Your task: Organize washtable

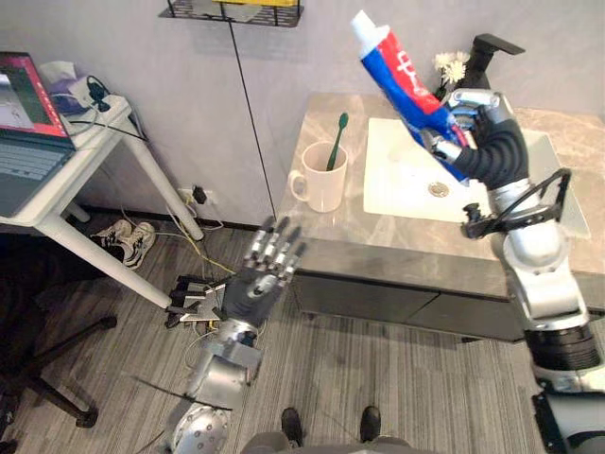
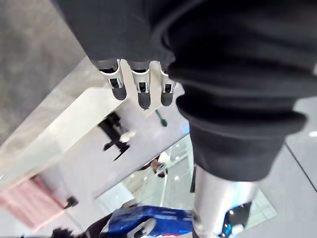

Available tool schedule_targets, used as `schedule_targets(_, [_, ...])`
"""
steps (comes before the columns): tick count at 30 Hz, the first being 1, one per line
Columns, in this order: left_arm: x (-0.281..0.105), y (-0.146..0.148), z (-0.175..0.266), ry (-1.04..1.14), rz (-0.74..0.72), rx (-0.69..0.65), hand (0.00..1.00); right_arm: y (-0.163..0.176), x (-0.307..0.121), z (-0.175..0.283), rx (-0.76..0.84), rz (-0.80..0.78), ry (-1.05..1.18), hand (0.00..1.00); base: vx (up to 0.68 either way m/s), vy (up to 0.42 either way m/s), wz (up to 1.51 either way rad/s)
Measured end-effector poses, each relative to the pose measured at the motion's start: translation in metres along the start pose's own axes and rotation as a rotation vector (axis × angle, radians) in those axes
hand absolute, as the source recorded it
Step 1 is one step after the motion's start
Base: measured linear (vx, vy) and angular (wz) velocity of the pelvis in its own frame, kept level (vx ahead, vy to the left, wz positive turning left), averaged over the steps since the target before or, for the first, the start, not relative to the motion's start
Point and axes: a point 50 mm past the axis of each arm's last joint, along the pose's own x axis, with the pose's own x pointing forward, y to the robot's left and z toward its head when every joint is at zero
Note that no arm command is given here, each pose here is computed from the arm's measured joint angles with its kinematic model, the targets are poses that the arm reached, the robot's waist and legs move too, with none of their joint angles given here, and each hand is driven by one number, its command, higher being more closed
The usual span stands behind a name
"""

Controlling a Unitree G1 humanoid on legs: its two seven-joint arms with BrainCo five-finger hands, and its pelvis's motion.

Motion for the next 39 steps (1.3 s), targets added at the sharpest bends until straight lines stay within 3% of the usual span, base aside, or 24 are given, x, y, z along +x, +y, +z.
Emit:
schedule_targets(4, [0.011,-0.011,-0.013,0.073,-0.074,-0.028,0.0,0.04,-0.016,-0.002,0.131,0.1,0.032,1.0,-0.04,0.009,0.07])
schedule_targets(14, [0.021,-0.002,-0.024,0.139,-0.048,0.013,0.0,0.057,-0.023,-0.005,0.211,0.116,0.061,1.0,-0.01,-0.001,-0.04])
schedule_targets(24, [0.036,0.008,-0.016,0.091,-0.005,0.106,0.0,0.06,-0.031,-0.008,0.236,0.115,0.095,1.0,-0.01,-0.005,-0.02])
schedule_targets(39, [0.034,0.036,0.043,-0.151,0.146,0.215,0.0,0.044,-0.046,-0.016,0.22,0.067,0.169,1.0,-0.01,-0.005,-0.04])
